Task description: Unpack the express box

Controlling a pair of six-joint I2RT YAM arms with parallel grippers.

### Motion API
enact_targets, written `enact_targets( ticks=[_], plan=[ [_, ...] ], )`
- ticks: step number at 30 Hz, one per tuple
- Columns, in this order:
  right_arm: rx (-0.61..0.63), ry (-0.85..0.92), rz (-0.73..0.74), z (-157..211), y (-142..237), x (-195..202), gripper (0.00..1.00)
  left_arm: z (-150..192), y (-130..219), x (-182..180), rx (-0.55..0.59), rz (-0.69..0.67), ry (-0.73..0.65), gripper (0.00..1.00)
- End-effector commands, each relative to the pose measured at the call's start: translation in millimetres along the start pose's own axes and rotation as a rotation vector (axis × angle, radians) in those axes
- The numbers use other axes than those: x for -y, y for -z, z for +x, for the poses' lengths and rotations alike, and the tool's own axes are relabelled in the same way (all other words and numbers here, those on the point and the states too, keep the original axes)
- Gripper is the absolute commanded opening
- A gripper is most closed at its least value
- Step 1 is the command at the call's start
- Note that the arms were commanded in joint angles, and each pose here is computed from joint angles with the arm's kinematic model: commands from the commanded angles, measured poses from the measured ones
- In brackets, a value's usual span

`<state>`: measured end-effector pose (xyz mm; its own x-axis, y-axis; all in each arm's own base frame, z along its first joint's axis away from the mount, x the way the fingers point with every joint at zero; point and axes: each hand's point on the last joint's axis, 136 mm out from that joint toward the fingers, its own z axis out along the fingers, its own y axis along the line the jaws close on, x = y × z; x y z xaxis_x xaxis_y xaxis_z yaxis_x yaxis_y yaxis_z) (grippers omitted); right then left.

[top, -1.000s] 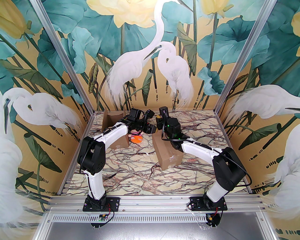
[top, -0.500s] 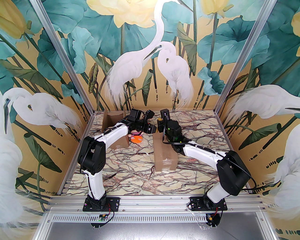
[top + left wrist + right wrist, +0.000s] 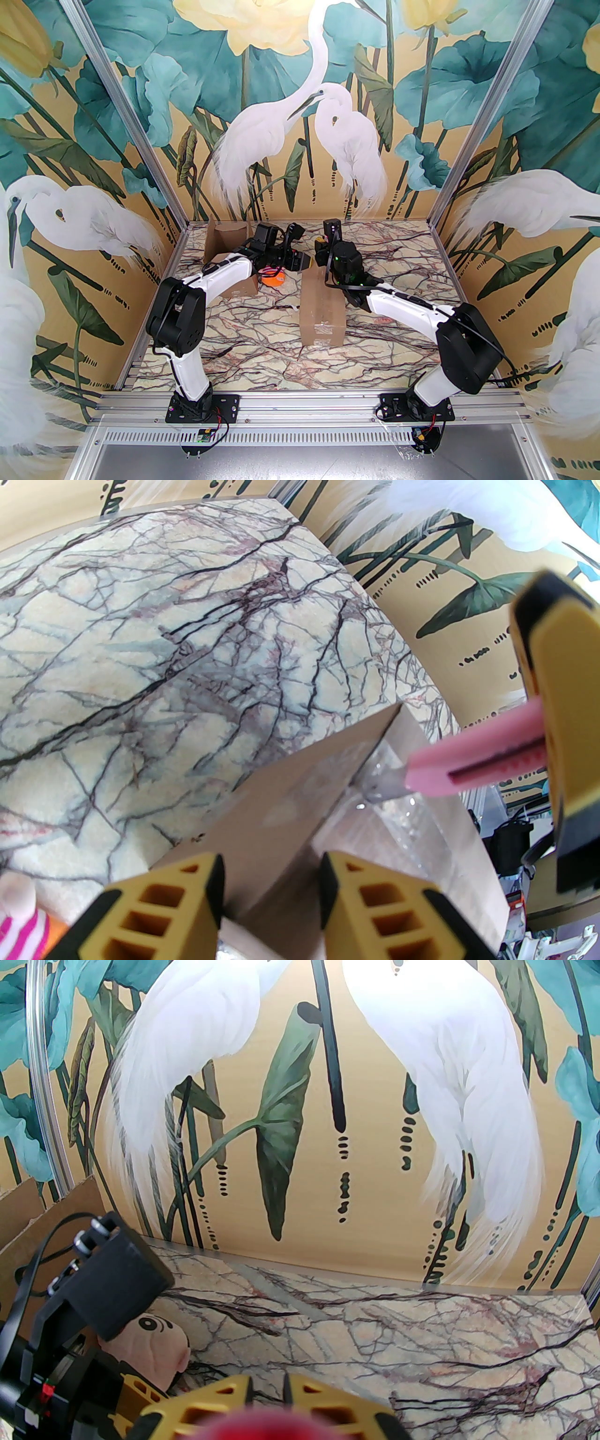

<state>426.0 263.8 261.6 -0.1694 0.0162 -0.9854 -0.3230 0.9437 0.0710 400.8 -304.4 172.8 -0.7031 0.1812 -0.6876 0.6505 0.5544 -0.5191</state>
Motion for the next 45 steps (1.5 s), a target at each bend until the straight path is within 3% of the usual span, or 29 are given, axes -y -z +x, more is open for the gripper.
enact_targets(
  ticks=[1,13,18,26,33,45],
  plan=[
    [-0.031,-0.042,0.003,4,-8,-2,0.00,53,-4,1,-0.141,-0.017,0.088,0.42],
    [-0.066,-0.051,-0.070,4,-15,-16,0.00,62,7,29,-0.114,0.021,0.073,0.47],
    [-0.071,-0.010,-0.145,5,-9,-27,0.00,44,19,44,-0.062,0.050,-0.049,0.56],
    [-0.077,-0.022,-0.199,6,-7,-36,0.00,22,25,31,-0.051,0.083,-0.169,0.61],
    [-0.086,-0.005,-0.191,6,-3,-36,0.00,16,10,28,-0.022,0.144,-0.153,0.61],
    [-0.023,0.038,-0.133,1,9,-41,0.00,43,-14,1,-0.053,0.134,-0.042,0.52]
  ],
)
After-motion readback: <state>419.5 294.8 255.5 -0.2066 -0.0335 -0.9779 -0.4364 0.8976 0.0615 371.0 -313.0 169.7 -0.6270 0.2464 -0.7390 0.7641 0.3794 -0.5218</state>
